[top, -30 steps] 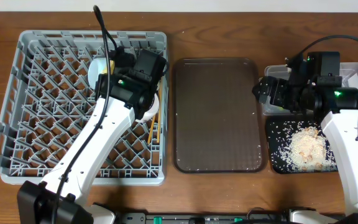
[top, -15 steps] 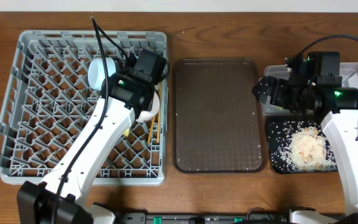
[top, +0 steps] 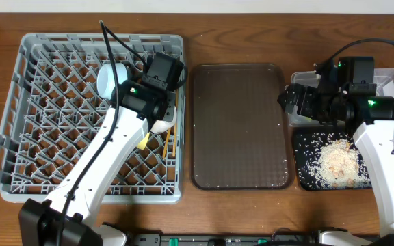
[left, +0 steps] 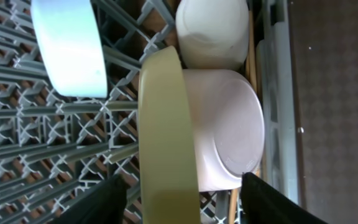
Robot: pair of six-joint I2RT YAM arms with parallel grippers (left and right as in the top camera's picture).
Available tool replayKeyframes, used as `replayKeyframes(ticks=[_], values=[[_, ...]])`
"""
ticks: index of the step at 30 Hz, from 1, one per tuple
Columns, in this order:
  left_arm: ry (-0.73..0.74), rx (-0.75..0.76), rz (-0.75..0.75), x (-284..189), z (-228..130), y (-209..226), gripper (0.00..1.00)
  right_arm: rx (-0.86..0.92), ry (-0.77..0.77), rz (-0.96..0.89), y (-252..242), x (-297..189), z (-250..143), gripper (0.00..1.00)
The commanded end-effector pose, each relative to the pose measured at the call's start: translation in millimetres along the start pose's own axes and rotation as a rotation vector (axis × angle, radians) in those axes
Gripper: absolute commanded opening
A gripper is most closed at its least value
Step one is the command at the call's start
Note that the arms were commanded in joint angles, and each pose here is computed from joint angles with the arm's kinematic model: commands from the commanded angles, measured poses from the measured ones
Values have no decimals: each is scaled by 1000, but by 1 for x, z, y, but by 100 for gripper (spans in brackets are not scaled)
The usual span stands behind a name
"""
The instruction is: Sort waste into correct bins and load items into the dishwasher rack
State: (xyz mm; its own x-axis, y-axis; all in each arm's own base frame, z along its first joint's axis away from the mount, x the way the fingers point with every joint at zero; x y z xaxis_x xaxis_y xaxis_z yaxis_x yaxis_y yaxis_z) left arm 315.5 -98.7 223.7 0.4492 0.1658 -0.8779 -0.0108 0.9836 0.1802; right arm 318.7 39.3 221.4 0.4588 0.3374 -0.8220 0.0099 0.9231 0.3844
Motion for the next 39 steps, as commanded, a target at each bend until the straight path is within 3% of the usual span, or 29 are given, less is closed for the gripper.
replayKeyframes(ticks=[1,4,8,12,17,19,39], values=[[-96,-35,42,-23,13,12,64,-20,1,7,3,0,0,99],[-173,-115,20,-46,22,20,66,-20,1,8,3,0,0,99],[-280,-315,-35,-78,26,43,82,-20,1,8,3,0,0,99],[-339,-427,-113,-104,23,69,85,-20,1,8,3,0,0,99],[-381,-529,-76,-120,13,107,86,-20,1,8,3,0,0,99],[-384,-550,-60,-123,9,115,90,-20,1,8,3,0,0,99],[-382,-558,-52,-122,9,118,92,-19,4,6,3,1,-1,99]])
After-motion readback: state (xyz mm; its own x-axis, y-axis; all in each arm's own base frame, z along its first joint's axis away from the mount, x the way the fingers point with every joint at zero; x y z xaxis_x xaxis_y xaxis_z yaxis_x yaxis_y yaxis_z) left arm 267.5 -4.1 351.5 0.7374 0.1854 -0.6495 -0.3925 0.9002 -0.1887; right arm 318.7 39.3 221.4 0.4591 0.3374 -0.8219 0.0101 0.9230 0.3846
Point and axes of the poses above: each gripper's point midway between its finger pads, its own x axis out along the fingers, its own y axis along the line the jaws close on, z = x × y, the point moved 6 cm from there along -x, back along the fingers, and after that the axes turned 4 degrees about -x, right-handed, at the moved point
